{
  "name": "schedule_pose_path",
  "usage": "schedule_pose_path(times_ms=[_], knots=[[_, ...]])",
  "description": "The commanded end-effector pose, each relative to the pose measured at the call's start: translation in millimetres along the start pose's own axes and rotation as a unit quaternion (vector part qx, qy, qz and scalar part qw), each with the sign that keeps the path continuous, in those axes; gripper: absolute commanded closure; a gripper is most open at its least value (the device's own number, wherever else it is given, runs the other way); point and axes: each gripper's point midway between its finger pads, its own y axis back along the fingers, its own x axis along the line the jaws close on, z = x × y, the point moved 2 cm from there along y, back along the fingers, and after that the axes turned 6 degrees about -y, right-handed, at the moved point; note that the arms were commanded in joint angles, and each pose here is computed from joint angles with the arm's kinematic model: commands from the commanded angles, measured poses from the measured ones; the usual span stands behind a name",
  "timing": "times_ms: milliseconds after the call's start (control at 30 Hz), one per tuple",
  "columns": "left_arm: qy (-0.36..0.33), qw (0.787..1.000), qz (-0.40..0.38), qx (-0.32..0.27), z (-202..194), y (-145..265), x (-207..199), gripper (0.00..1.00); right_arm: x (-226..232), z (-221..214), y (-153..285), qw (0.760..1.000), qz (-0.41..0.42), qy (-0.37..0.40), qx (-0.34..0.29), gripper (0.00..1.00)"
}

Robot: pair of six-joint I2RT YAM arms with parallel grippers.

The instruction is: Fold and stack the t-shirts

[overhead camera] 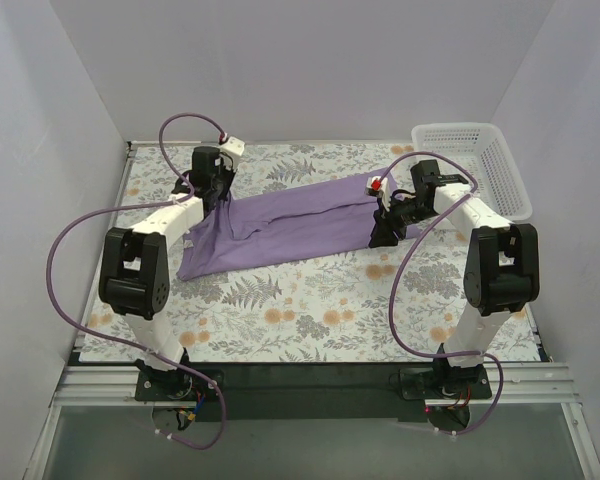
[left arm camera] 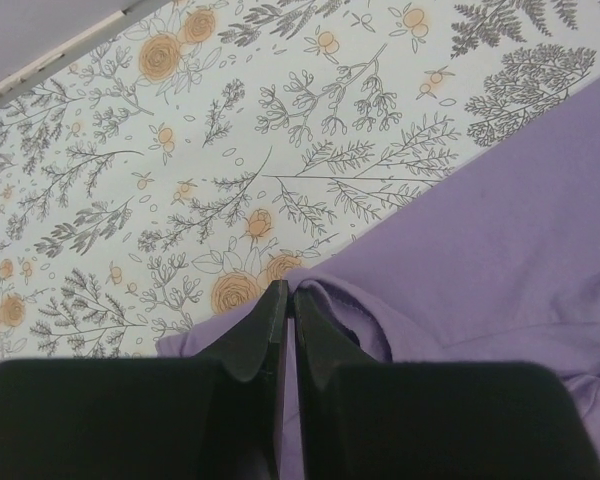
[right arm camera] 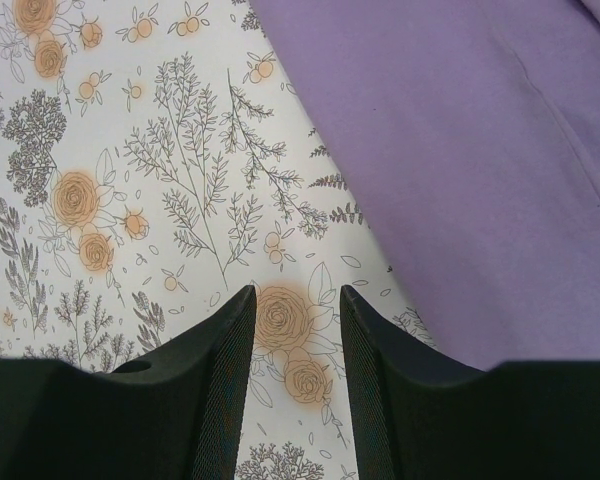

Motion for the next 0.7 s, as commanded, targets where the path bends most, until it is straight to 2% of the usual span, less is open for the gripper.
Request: schedule_pose_path(times_ms=[0, 167, 200, 267, 300, 367, 400, 433, 467, 500, 533, 567, 600, 633, 667], knots=[[0.002, 1.0, 0.025, -0.013, 12.8, -3.9, 14.2, 1.0, 4.7, 3.8, 0.5, 1.0, 0.008, 0.012, -0.013, 0.54], [0.013, 1.0, 0.022, 0.001, -0.4, -14.6, 9.6, 1.0, 4.9, 3.8, 0.1, 1.0, 0.009, 0.011, -0.014, 0.54], [0.017, 1.0, 0.025, 0.006, -2.8, -16.2, 10.4, 0.95, 4.8, 3.2, 0.3, 1.0, 0.009, 0.009, -0.014, 0.55], [0.034, 0.998, 0.043, 0.013, -3.9, -22.5, 16.2, 0.77, 4.3, 4.5, 1.1, 1.0, 0.006, 0.011, -0.013, 0.54], [0.064, 0.995, 0.08, 0.023, -4.1, -22.0, 27.2, 0.6, 6.7, 4.4, -1.6, 1.0, 0.009, 0.014, -0.009, 0.54], [0.098, 0.986, 0.13, 0.024, 11.9, -17.6, 49.3, 0.49, 10.1, 6.3, -6.0, 1.0, 0.01, 0.024, 0.0, 0.54], [0.148, 0.977, 0.153, 0.02, 19.8, -13.2, 57.0, 0.44, 18.3, 11.2, -14.4, 0.999, 0.02, 0.044, 0.007, 0.55], [0.172, 0.966, 0.188, 0.043, 17.5, 4.4, 69.5, 0.39, 22.2, 12.2, -19.8, 0.998, 0.023, 0.057, 0.018, 0.54], [0.21, 0.955, 0.204, 0.043, 23.4, 17.4, 79.6, 0.37, 27.0, 15.0, -25.9, 0.997, 0.026, 0.075, 0.026, 0.54], [0.28, 0.936, 0.212, 0.027, 32.4, 42.1, 84.9, 0.36, 41.3, 22.4, -41.2, 0.992, 0.042, 0.11, 0.038, 0.54], [0.306, 0.933, 0.182, 0.055, 20.4, 57.1, 73.5, 0.35, 40.9, 29.7, -47.9, 0.988, 0.03, 0.14, 0.05, 0.53], [0.328, 0.925, 0.169, 0.088, -11.1, 67.8, 62.9, 0.35, 53.9, 36.7, -65.7, 0.982, 0.04, 0.173, 0.064, 0.52], [0.354, 0.921, 0.152, 0.054, -2.3, 101.9, 63.1, 0.35, 54.8, 46.3, -76.3, 0.977, 0.03, 0.2, 0.068, 0.51], [0.385, 0.915, 0.115, 0.042, -11.9, 112.5, 51.8, 0.34, 51.2, 62.7, -82.1, 0.97, 0.006, 0.229, 0.075, 0.48], [0.39, 0.914, 0.086, 0.067, -47.1, 119.7, 24.6, 0.28, 53.2, 68.0, -96.5, 0.969, 0.004, 0.233, 0.081, 0.47]])
